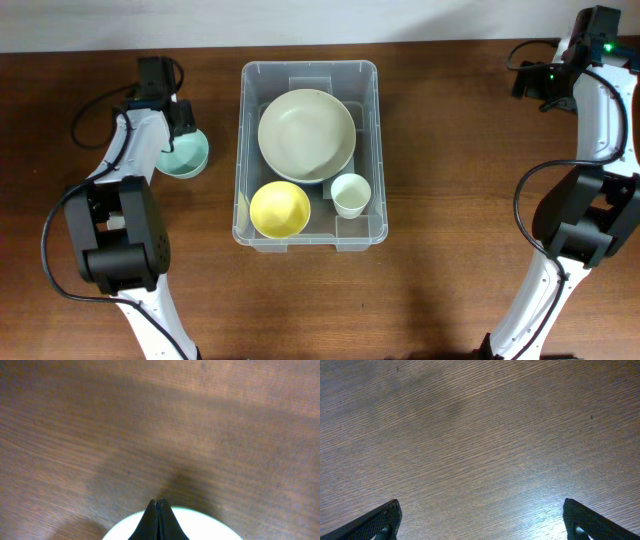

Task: Pack container
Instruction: 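Lift the mint bowl and carry it over the bin, then lower the mint bowl onto the yellow bowl at front left, then release the mint bowl and move left gripper to mint cup, then grasp the rim of the mint cup with the left gripper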

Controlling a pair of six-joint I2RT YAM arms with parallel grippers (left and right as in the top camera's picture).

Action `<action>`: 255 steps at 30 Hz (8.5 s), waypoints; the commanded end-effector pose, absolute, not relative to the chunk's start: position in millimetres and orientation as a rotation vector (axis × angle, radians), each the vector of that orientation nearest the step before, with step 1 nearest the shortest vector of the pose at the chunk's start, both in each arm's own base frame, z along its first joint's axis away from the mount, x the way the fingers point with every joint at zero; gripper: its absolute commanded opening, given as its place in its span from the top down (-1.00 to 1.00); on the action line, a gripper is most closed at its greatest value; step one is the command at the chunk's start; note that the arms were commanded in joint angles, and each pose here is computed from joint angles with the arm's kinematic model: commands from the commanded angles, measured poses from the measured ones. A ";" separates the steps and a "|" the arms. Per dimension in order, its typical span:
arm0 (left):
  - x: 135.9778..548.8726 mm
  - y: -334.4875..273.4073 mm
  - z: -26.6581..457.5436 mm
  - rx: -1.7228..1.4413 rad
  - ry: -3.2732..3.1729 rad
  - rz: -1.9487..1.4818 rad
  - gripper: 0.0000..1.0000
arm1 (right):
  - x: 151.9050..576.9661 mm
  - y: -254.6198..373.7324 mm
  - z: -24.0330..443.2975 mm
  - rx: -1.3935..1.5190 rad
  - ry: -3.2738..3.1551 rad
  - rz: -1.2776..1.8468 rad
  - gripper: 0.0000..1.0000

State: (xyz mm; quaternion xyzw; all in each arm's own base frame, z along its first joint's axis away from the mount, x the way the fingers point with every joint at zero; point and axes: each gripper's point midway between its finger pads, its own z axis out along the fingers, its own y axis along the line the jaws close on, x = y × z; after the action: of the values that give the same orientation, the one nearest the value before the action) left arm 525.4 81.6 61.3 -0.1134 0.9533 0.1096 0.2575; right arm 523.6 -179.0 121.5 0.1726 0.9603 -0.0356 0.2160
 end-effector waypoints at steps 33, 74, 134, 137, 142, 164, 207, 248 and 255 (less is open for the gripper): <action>480.6 113.8 64.1 -0.264 2.828 -0.305 -0.22 | 522.3 -178.2 127.9 0.492 2.649 -0.094 -0.98; 494.1 9.2 194.6 -0.047 2.792 -0.490 0.98 | 522.4 -178.2 127.9 0.492 2.649 -0.094 -0.98; 333.9 -99.8 350.8 -0.056 2.359 0.197 0.99 | 522.4 -178.2 127.9 0.492 2.649 -0.094 -0.98; 350.5 -100.2 317.3 -0.082 2.369 0.203 0.99 | 522.3 -178.2 127.9 0.492 2.649 -0.094 -0.98; 369.9 -97.5 244.6 -0.069 2.513 0.132 0.99 | 522.3 -178.2 127.9 0.492 2.649 -0.094 -0.98; 341.6 -105.7 136.5 0.080 2.929 -0.009 0.99 | 522.3 -178.2 127.9 0.492 2.649 -0.094 -0.98; 376.8 78.7 201.4 -0.747 2.658 0.183 0.74 | 522.4 -178.2 127.9 0.492 2.649 -0.094 -0.97; 375.0 173.1 87.7 -1.111 2.637 0.121 0.64 | 522.3 -178.2 127.9 0.492 2.649 -0.094 -0.98; 378.3 174.3 130.7 -1.073 2.532 0.116 0.64 | 522.4 -178.2 127.9 0.492 2.649 -0.094 -0.97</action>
State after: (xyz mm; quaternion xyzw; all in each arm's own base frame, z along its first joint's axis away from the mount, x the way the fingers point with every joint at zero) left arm 371.5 172.9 88.6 -0.3924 0.9082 0.0470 0.1378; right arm 523.6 -179.0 121.5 0.1730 0.9603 -0.0356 0.2160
